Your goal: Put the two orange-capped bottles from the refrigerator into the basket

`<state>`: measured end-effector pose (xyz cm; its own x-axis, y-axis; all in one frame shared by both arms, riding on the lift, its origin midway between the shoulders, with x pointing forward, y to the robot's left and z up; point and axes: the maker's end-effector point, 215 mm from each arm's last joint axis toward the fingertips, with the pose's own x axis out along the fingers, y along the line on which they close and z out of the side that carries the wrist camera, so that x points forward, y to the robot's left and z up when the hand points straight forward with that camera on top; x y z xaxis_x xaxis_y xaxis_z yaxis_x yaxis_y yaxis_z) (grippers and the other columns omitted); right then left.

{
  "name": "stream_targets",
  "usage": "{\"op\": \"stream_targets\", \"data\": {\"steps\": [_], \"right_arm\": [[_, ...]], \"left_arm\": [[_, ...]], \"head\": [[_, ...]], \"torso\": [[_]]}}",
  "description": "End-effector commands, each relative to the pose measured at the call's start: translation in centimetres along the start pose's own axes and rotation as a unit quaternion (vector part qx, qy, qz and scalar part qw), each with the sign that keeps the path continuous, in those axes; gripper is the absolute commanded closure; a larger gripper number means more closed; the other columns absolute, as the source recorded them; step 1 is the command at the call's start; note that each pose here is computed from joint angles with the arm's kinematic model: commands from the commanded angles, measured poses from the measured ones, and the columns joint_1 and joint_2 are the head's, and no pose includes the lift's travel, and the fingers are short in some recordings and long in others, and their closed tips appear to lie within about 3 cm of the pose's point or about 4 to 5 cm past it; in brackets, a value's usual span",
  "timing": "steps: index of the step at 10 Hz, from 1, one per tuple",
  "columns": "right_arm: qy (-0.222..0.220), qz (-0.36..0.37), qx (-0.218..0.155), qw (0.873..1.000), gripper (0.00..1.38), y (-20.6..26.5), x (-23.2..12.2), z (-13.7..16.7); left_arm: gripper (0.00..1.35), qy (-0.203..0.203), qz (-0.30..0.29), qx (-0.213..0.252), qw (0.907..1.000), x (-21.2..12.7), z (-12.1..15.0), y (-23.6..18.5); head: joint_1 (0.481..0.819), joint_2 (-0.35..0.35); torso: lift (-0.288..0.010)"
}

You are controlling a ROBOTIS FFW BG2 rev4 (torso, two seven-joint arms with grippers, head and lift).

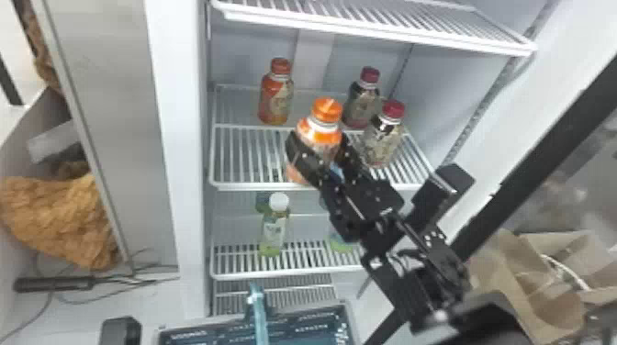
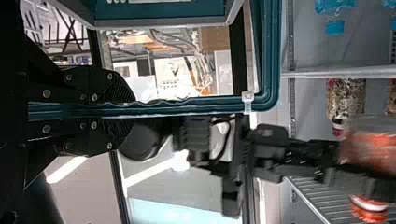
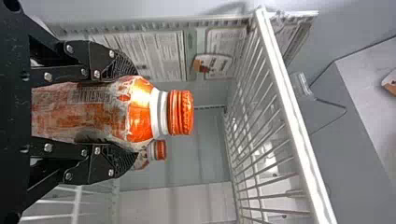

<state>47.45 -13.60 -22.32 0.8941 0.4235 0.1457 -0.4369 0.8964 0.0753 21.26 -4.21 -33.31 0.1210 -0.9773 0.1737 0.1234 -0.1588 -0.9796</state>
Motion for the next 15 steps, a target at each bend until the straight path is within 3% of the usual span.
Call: {"op": "stream_targets", "data": {"steps": [1,4,8,11,15], "right_arm": [[0.042,0.006,0.015,0.999,0.88,1.3,-3.2,0.0],[0.162,0.031,0.031,0.986,0.88,4.6,-10.0,-1.6],[0.301,0.045,0.055,0.951,0.88,5.9,-15.9,-6.0],[0.415,0.068,0.113,0.900,0.88,7.6,-20.4,-10.6],[0.486,0.071,0.151,0.858,0.88,8.3,-23.1,-13.8]], "left_arm": [[1.21,-0.003,0.001,0.002,1.0000,-0.1,0.2,0.0],[1.21,-0.009,0.002,0.001,1.0000,-0.4,0.4,0.1],[1.21,-0.007,0.002,0.000,1.0000,-0.4,0.2,0.1],[1.21,-0.004,0.003,0.002,1.0000,-0.3,0.2,0.2],[1.21,-0.003,0.004,0.003,1.0000,-0.2,0.2,0.2]], "head": [[0.695,-0.292],[0.695,-0.321],[0.695,-0.350],[0.695,-0.350],[0.695,-0.350]], "torso": [[-0.040],[-0.040],[-0.040],[-0.040],[-0.040]]}}
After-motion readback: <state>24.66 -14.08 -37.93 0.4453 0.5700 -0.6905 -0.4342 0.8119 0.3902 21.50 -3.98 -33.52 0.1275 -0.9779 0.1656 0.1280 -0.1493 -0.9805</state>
